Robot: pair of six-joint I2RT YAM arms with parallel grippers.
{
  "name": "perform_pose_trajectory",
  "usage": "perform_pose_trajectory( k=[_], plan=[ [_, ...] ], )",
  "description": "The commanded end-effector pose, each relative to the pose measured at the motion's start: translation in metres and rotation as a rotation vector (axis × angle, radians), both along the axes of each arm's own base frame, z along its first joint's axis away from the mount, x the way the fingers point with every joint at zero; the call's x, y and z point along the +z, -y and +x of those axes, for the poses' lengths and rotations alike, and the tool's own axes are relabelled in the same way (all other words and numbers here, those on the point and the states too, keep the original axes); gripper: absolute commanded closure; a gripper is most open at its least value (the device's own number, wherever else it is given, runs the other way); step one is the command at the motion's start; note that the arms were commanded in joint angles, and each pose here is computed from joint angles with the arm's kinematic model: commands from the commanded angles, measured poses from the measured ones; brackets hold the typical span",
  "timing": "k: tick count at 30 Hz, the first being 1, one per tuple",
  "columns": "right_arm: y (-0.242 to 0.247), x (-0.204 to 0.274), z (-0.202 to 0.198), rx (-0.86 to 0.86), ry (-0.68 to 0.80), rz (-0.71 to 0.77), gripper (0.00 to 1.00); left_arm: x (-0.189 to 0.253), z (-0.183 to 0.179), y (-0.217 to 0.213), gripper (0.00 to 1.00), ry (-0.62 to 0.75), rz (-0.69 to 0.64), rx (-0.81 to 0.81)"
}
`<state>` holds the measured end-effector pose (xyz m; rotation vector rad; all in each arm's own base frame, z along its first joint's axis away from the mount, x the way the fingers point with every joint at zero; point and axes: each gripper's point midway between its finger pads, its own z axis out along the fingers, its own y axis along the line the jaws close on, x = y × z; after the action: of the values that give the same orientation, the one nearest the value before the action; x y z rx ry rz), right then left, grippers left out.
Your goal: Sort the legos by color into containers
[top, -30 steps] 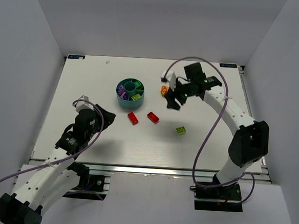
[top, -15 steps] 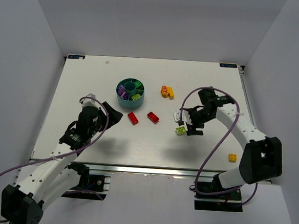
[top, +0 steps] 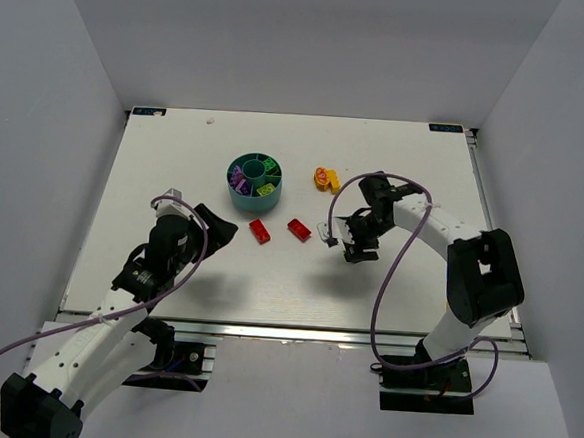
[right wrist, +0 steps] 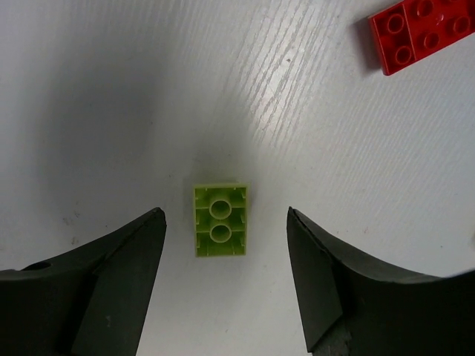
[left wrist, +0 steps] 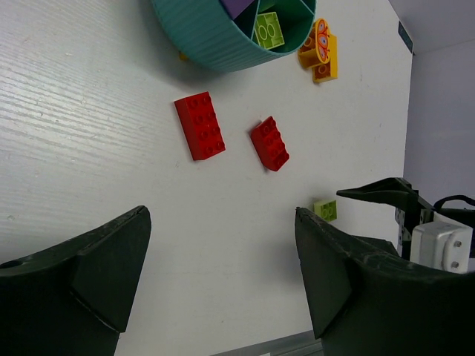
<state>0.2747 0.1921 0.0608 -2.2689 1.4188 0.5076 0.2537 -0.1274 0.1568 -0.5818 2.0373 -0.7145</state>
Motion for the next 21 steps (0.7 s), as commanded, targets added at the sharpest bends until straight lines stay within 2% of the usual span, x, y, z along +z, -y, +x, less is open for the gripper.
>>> perform_pose_trajectory(
  k=[1,14,21],
  plan=[
    [-0.003,0.003,0.016,-0.042,0.036,-0.018,0.29,0.001,0.0,-0.003,0.12,0.002,0.0,0.016],
    [0.007,-0.024,0.017,-0.102,0.021,-0.094,0.4,-0.005,0.001,-0.002,0.12,-0.014,-0.002,0.017],
    [0.008,-0.031,0.016,-0.104,0.004,-0.115,0.41,-0.006,0.0,-0.004,0.12,-0.017,-0.005,0.029]
  ],
)
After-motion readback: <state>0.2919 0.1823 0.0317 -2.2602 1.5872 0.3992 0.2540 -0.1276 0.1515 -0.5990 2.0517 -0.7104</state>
